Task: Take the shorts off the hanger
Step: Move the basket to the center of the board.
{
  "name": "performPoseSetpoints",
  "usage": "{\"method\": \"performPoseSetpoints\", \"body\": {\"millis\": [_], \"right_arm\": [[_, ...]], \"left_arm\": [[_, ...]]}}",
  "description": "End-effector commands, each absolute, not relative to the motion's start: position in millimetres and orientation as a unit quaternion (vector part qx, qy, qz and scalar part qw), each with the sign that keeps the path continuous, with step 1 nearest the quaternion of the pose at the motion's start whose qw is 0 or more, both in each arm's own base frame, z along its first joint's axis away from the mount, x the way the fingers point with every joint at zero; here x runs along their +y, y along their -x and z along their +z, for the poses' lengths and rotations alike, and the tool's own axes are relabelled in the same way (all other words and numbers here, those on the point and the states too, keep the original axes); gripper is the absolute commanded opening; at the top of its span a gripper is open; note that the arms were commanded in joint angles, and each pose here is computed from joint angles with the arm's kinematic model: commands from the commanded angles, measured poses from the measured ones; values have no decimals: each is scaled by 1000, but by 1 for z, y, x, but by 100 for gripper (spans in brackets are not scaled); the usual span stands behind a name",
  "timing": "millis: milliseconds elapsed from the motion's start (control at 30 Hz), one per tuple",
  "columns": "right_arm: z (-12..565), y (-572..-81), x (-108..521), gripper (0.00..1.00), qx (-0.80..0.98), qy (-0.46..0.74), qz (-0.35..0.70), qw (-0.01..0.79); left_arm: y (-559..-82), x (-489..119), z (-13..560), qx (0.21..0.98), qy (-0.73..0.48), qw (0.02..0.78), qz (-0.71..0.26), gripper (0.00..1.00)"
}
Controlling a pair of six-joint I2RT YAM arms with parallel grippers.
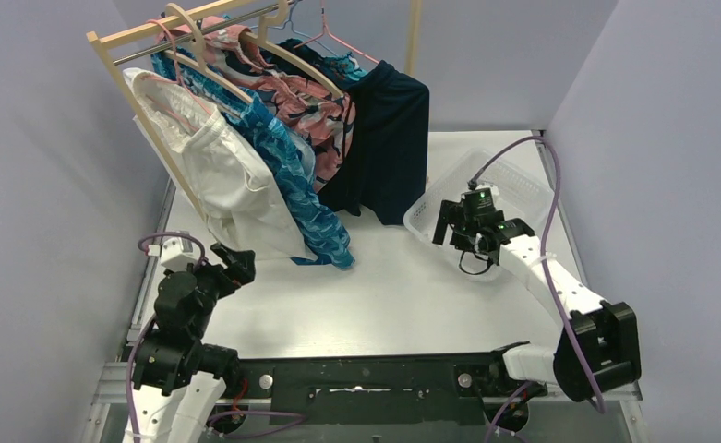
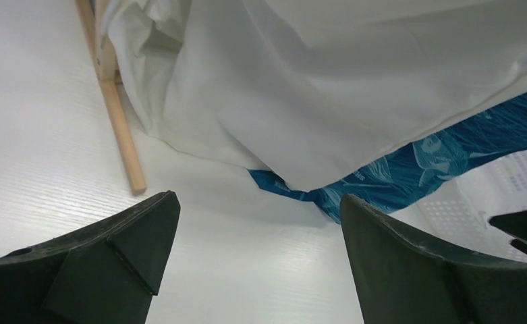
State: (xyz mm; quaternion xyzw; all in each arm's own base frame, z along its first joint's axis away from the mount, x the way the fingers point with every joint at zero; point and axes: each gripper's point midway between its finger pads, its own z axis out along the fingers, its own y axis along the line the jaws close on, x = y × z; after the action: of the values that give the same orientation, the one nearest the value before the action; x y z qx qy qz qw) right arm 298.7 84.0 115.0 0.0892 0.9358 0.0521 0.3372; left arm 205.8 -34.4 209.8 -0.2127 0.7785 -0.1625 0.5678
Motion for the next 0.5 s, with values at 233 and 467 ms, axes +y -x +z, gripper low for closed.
{"method": "performPoseSetpoints", "body": {"millis": [233,467], "right_arm": [[55,-292,40,98,957,-178,30,226],[74,-293,-36,98,939,-236,-60,242]], "left_arm": [[-212,-79,232,752,142,582,-274,91],[-217,-83,234,745,130,590,-281,91]]}}
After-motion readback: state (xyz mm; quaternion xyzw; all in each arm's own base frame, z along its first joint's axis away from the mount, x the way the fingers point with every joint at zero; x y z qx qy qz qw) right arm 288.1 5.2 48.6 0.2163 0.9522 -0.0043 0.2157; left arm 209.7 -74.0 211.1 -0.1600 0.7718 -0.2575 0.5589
